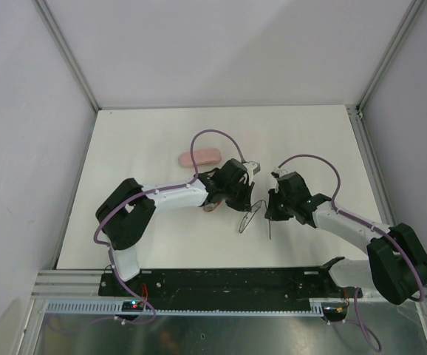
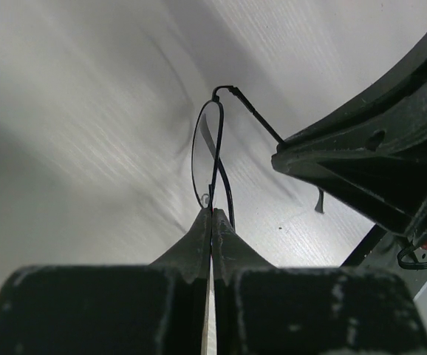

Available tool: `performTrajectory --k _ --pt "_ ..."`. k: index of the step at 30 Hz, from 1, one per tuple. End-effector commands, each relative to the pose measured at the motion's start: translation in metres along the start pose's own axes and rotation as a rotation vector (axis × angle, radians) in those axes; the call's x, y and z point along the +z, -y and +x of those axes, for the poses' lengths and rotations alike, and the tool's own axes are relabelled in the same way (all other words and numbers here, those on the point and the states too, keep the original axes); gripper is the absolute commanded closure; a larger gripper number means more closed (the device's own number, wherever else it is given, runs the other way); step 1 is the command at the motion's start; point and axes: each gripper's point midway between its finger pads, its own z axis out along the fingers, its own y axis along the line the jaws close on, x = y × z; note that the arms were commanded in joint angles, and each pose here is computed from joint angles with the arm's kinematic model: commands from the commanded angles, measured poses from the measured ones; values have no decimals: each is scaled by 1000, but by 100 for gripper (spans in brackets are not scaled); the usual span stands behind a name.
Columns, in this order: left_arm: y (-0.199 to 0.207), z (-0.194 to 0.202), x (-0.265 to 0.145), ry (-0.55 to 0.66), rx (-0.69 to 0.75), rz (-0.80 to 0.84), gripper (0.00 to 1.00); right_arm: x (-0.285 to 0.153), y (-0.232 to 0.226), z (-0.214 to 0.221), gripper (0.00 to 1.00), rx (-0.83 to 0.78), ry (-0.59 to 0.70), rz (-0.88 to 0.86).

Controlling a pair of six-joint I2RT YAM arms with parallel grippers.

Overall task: Organize the sunglasses
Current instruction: Fold the left temple of the sunglasses with the sunglasses, then place the sunglasses at the center of the board.

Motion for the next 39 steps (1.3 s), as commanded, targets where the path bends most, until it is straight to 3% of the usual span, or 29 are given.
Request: performTrajectory --k 1,8,16,25,32,37,39 --pt "24 -22 -7 50 -1 57 100 -2 -44 -27 86 92 82 -148" --pt "35 -20 -3 40 -14 76 100 9 -73 -34 74 177 94 -235" --pt "33 -18 -4 40 -21 67 100 3 -80 -44 51 198 126 -272" --pt "30 -17 -1 36 -37 56 100 -30 -50 -47 47 233 199 -227" --pt "32 -23 -2 48 -48 62 100 -46 -40 -46 25 373 335 -309" --pt "30 -23 0 44 -78 58 99 -48 -33 -40 24 520 410 -359" --pt "29 -22 1 41 -86 56 92 -48 -29 -39 24 552 427 -353"
